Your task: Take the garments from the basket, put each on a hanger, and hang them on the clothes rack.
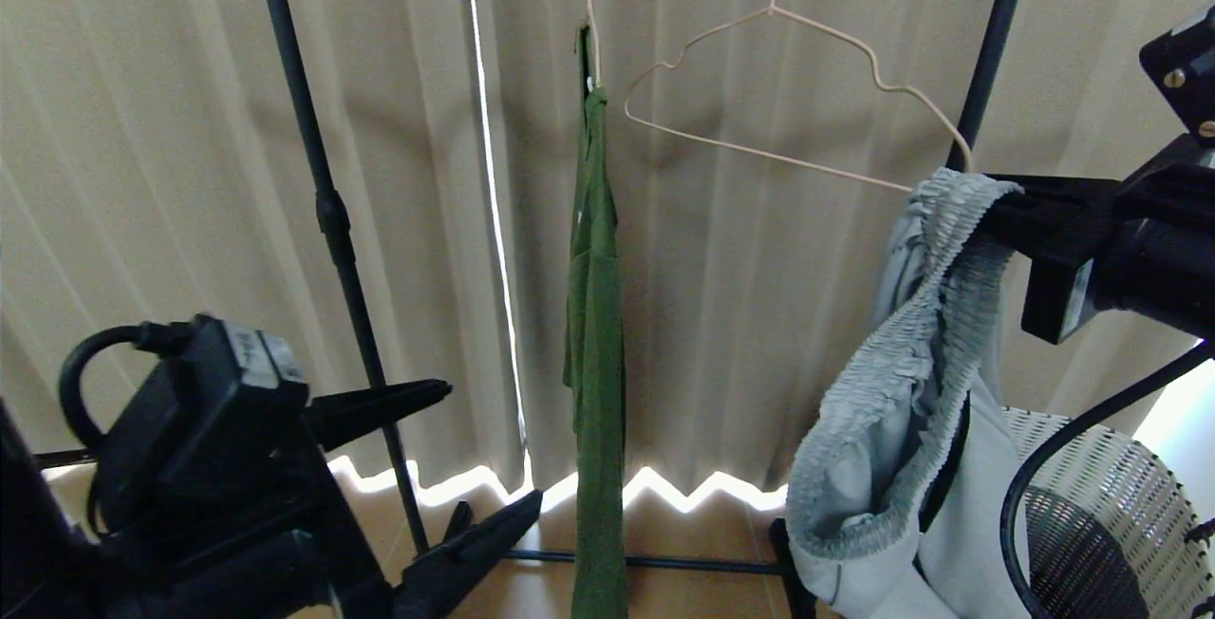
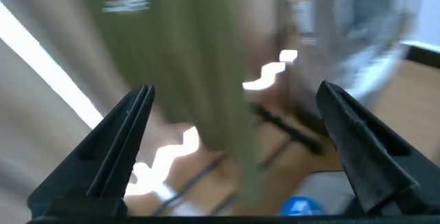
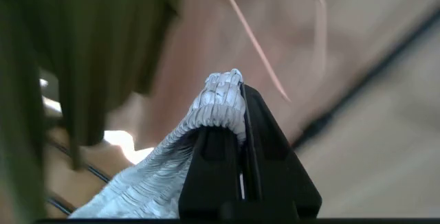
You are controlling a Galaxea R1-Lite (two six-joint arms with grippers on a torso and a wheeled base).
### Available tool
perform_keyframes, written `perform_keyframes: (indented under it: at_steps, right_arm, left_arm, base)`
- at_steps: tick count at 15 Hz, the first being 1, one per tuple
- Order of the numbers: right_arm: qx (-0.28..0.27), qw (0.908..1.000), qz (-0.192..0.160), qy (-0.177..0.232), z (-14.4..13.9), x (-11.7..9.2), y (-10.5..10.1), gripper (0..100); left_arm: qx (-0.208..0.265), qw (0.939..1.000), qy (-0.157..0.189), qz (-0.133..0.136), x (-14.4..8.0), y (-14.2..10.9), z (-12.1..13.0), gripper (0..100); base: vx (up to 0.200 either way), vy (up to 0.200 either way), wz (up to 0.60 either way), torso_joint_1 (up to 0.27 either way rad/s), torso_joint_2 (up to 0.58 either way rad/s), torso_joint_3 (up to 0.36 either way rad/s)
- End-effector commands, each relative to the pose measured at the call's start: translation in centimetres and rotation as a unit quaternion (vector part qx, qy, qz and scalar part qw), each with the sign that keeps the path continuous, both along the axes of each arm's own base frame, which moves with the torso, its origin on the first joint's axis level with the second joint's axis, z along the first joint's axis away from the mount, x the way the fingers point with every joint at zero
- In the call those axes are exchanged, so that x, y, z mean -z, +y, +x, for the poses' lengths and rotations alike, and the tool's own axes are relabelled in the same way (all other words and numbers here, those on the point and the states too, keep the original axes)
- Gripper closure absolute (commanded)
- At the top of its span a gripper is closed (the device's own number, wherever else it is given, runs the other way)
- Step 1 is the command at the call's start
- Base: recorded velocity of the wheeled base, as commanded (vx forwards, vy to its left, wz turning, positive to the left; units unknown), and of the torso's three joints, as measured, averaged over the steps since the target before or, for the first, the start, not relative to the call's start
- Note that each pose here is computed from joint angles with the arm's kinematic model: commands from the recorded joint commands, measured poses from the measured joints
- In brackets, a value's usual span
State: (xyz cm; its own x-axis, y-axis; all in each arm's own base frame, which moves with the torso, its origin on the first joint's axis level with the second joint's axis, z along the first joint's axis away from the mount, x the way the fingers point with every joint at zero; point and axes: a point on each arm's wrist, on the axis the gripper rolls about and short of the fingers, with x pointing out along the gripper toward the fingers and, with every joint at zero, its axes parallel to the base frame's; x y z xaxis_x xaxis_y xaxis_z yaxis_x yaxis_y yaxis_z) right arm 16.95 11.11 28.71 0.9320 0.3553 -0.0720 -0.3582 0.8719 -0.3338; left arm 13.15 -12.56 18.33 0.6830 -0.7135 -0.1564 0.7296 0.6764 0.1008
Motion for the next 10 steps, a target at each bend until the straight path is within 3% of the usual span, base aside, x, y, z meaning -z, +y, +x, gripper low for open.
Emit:
perform_keyframes:
  at_steps: [1,3,6,9,10]
  right_arm:
    - [-0.046,0.9985,0.028,0.002,-0.5,-0.7,2.1,100]
    - [-0.062,0.9972,0.041,0.004,-0.7,-1.1,2.7,100]
    - [-0.088,0.9950,0.046,0.001,-1.3,-1.3,3.2,100]
    - [-0.112,0.9920,0.057,-0.013,-1.9,-1.8,3.9,100]
    - [-0.121,0.9908,0.059,-0.014,-2.2,-1.9,4.1,100]
  left_arm:
    - [0.038,0.9962,0.071,-0.033,0.1,-5.1,1.3,0]
    - [0.029,0.9932,0.096,-0.059,-0.3,-7.4,1.7,0]
    - [0.011,0.9896,0.127,-0.066,0.6,-9.7,2.5,0]
    - [0.013,0.9880,0.145,-0.050,2.0,-11.3,3.0,0]
    - [-0.004,0.9877,0.153,-0.032,3.3,-11.9,3.4,0]
  base:
    - [0.000,0.000,0.00,0.000,0.00,0.000]
    - [0.000,0.000,0.00,0.000,0.00,0.000]
    - [0.000,0.000,0.00,0.000,0.00,0.000]
    - [0.000,0.000,0.00,0.000,0.00,0.000]
    - [0.000,0.000,0.00,0.000,0.00,0.000]
